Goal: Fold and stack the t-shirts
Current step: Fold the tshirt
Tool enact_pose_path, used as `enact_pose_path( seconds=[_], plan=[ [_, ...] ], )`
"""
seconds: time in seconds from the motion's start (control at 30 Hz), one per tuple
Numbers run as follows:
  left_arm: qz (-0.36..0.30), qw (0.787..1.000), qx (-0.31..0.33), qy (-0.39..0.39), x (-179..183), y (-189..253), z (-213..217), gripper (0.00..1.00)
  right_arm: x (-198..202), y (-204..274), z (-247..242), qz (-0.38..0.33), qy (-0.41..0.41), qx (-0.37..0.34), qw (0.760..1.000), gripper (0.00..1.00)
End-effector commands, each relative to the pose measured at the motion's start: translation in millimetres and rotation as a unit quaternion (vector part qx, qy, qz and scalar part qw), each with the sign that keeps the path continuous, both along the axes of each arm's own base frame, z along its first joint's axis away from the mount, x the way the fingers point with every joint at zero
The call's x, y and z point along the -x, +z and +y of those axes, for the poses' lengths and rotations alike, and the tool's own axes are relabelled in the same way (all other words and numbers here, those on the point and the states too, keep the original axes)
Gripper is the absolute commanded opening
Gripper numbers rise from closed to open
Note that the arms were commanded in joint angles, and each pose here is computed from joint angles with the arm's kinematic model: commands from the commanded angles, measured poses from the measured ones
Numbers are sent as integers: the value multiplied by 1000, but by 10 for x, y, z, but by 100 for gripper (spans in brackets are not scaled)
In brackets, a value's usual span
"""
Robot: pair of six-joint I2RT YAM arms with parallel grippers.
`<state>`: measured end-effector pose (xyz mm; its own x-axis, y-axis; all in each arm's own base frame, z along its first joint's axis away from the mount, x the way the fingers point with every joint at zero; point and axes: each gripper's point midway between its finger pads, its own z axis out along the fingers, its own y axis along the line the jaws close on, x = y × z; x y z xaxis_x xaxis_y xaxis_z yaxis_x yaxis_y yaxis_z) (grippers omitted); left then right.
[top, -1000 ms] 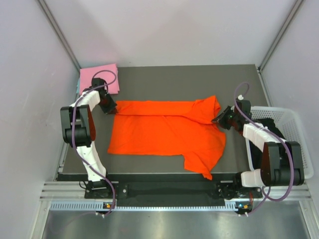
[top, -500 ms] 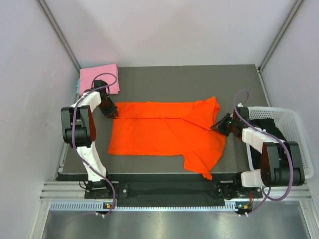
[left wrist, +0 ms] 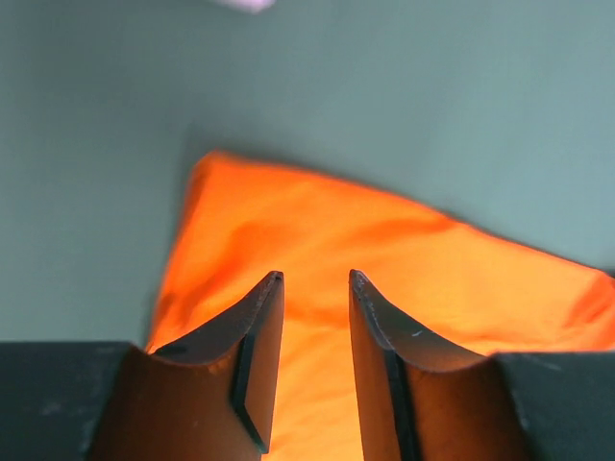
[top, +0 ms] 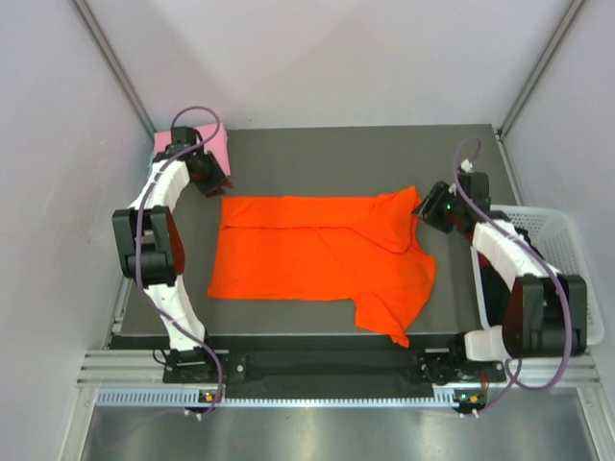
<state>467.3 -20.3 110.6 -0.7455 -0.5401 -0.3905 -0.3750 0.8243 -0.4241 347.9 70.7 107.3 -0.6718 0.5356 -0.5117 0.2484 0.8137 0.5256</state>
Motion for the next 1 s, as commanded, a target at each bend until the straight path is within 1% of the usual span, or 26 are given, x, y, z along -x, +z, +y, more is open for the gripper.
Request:
enact_pose_path(
  seconds=[0.0, 0.03, 0.07, 0.1, 0.13, 0.2, 0.23, 0.27, 0.33, 0.37, 0.4, 0.43, 0.5, 0.67, 0.73, 0.83, 0.87, 0.9, 0.93, 0.97],
  plan=[
    [-30, 998, 43, -47, -284, -26, -202, 38, -382, 172, -66, -46, 67, 56, 995, 49],
    [-25, 997, 47, -50, -305, -88, -214, 36, -452, 81, -37, -36, 82, 53, 995, 48],
    [-12, 997, 48, -51, -337, -218, -214, 36, -589, 185, -18, -52, 99, 57, 992, 48],
    [-8, 997, 49, -52, -358, -277, -215, 35, -660, 178, -17, -53, 104, 58, 991, 48],
    [-6, 997, 50, -51, -376, -318, -214, 34, -725, 68, -14, -42, 109, 58, 991, 48],
    [0, 997, 55, -50, -425, -455, -230, 34, -891, 103, -15, -49, 113, 60, 991, 47],
    [1, 997, 55, -47, -442, -489, -226, 34, -963, 19, -148, -41, 101, 59, 992, 47],
    [4, 998, 55, -44, -469, -562, -218, 33, -1044, 46, -194, -47, 96, 58, 993, 46],
    [13, 998, 50, -37, -486, -672, -192, 33, -1154, 4, -192, -54, 101, 52, 992, 46],
    [13, 998, 47, -36, -501, -696, -181, 33, -1241, 58, -193, -65, 105, 52, 991, 46],
    [14, 998, 47, -34, -511, -726, -184, 32, -1262, 37, -158, -60, 116, 45, 990, 46],
    [21, 998, 45, -30, -507, -797, -165, 32, -1288, -95, -144, -43, 124, 38, 991, 46],
    [28, 999, 40, -24, -497, -864, -142, 31, -1360, -92, -95, -48, 139, 29, 989, 45],
    [45, 999, 26, -14, -448, -1014, -86, 29, -1405, -253, -105, -41, 136, 14, 990, 43],
    [50, 999, 16, -10, -428, -1055, -56, 29, -1438, -288, -96, -46, 137, 6, 989, 40],
    [62, 998, -14, 9, -392, -1106, 69, 27, -1458, -304, -126, -47, 126, -1, 991, 21],
    [70, 997, -22, 16, -365, -1127, 100, 27, -1421, -357, -211, -38, 103, 3, 994, 7],
    [77, 996, -29, 20, -335, -1151, 129, 27, -1436, -332, -265, -47, 90, 7, 995, 3],
    [84, 995, -52, 32, -320, -1185, 218, 27, -1431, -234, -366, -58, 72, 13, 996, 0],
    [95, 993, -60, 37, -271, -1211, 252, 27, -1353, -306, -451, -46, 47, 18, 998, 0]
  ],
)
